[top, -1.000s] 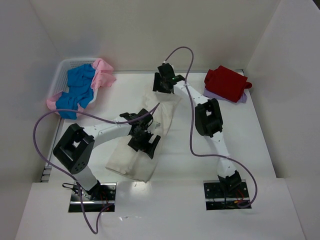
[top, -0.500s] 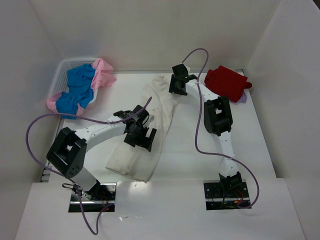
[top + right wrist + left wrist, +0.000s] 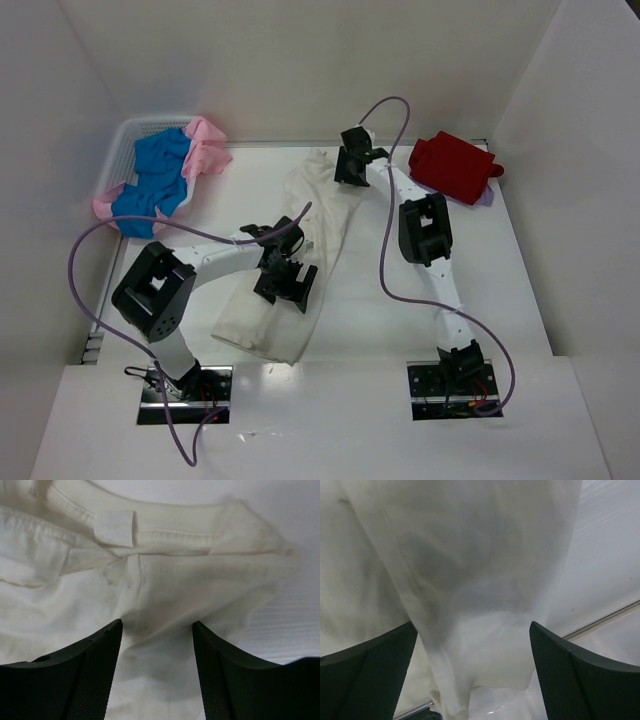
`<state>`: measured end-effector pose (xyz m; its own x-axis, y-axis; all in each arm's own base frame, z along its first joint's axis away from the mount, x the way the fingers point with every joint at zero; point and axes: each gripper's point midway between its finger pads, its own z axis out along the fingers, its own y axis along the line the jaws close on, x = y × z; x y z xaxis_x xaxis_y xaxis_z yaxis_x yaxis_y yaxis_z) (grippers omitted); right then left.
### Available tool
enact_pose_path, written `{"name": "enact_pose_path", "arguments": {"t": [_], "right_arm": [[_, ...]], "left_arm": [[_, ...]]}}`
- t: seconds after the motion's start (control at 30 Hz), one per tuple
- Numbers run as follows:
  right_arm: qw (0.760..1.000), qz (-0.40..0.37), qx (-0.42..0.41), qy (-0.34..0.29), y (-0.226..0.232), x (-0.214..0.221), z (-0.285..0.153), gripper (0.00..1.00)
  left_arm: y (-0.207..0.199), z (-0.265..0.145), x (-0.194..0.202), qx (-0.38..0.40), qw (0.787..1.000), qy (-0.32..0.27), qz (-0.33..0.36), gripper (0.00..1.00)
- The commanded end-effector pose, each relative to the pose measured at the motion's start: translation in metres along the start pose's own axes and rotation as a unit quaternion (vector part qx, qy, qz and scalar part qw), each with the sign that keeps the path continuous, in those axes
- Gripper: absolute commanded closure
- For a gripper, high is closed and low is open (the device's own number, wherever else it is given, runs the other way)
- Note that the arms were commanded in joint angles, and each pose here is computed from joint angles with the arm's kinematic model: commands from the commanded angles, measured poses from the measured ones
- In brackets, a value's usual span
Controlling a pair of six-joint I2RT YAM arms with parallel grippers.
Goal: Fold and stack the t-shirts
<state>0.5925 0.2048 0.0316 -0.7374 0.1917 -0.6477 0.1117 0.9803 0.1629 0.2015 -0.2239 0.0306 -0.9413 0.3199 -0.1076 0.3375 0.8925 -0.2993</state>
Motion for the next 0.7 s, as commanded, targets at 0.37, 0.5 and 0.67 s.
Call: {"name": "enact_pose_path", "arguments": {"t": [0.37,0.5,0.67], "right_arm": [[0.996,-0.008,-0.085,0.003,0.029,-0.014,0.030,0.36],[0.994,-0.012,-0.109,-0.004,0.038,-0.021,0.026,0.36],[0.991,-0.015,-0.134,-0.024,0.050,-0.039,0.015,0.36]], "left_arm": [[-0.048,0.030,-0.001,0.149,0.988,0.035,0.021,0.00],[-0.057,0.035,-0.019,0.168,0.985,0.026,0.028,0.00],[-0.069,0.039,-0.054,0.180,0.982,0.004,0.048,0.00]]}}
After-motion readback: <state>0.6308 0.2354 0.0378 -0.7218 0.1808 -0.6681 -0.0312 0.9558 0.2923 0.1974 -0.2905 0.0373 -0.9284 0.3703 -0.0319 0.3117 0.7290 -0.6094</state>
